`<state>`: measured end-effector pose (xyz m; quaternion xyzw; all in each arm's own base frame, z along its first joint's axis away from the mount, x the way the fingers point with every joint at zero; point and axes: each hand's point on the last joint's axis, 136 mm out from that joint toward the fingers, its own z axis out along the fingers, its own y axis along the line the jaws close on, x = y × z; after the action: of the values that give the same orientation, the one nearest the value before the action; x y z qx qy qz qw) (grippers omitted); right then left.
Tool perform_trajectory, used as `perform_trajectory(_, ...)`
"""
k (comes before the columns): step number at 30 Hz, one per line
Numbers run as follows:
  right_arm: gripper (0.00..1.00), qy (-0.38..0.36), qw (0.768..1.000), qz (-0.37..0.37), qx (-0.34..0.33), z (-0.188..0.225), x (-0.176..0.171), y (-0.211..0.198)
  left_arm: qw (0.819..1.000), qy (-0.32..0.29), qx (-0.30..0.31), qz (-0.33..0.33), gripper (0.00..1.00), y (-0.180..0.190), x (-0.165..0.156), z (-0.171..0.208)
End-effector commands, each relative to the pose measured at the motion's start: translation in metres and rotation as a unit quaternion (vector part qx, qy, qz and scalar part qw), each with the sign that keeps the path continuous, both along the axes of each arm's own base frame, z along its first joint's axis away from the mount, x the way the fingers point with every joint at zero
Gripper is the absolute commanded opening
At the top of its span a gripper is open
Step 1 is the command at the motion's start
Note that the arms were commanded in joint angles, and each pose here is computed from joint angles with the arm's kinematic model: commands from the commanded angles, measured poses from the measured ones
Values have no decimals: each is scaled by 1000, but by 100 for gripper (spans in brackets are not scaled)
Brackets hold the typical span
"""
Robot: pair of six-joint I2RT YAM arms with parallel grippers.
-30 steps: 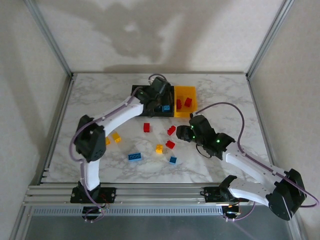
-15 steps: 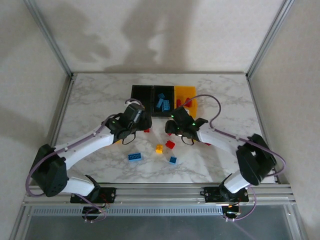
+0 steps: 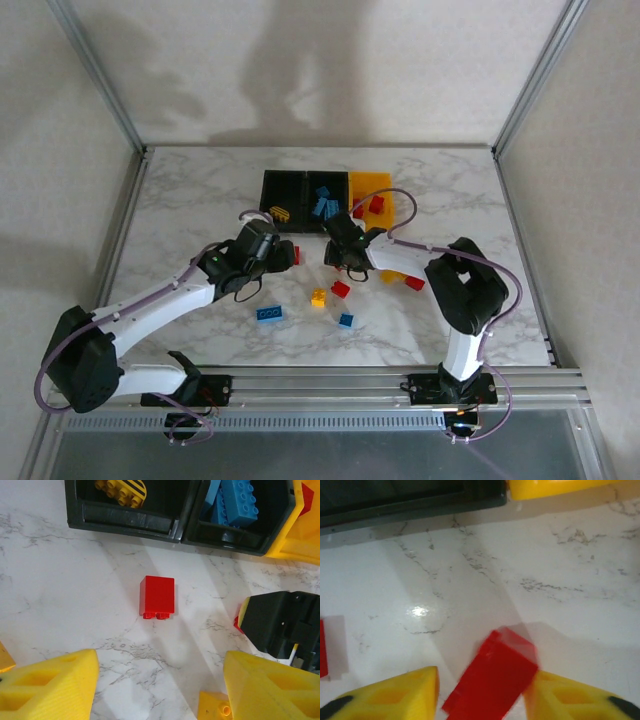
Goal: Sort the legos into containers by color
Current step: Pick up the lego from the center of the table, then place the lego in the container.
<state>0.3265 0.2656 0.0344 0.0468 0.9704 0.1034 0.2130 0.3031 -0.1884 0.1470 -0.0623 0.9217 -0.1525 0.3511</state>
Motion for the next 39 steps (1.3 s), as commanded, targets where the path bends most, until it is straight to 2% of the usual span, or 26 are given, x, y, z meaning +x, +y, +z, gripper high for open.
perform_trajectory(1,38,1,1000,-11,-6,-1,6,-2,1000,-6,0,9,67,3,3,-1)
perform_trajectory(7,21,-6,1000,-7,-15,6,4,-8,1000,1,-5,3,66,-3,7,-5)
perform_trajectory(16,19,-60,998,1,-1,62,16,-23,999,3,-43,-20,66,-23,11,-3)
perform_trajectory(22,20,-103,994,-24,14,106,58,-57,997,1,-69,-27,66,-34,14,2)
perform_trajectory(25,20,-116,993,-28,7,115,84,-67,996,2,-80,-29,66,-38,15,4)
perform_trajectory(31,20,-119,992,-27,13,112,132,-67,996,6,-82,-28,66,-40,16,4)
perform_trajectory(39,21,-95,995,-34,7,81,187,-69,997,10,-78,-21,66,-35,11,0)
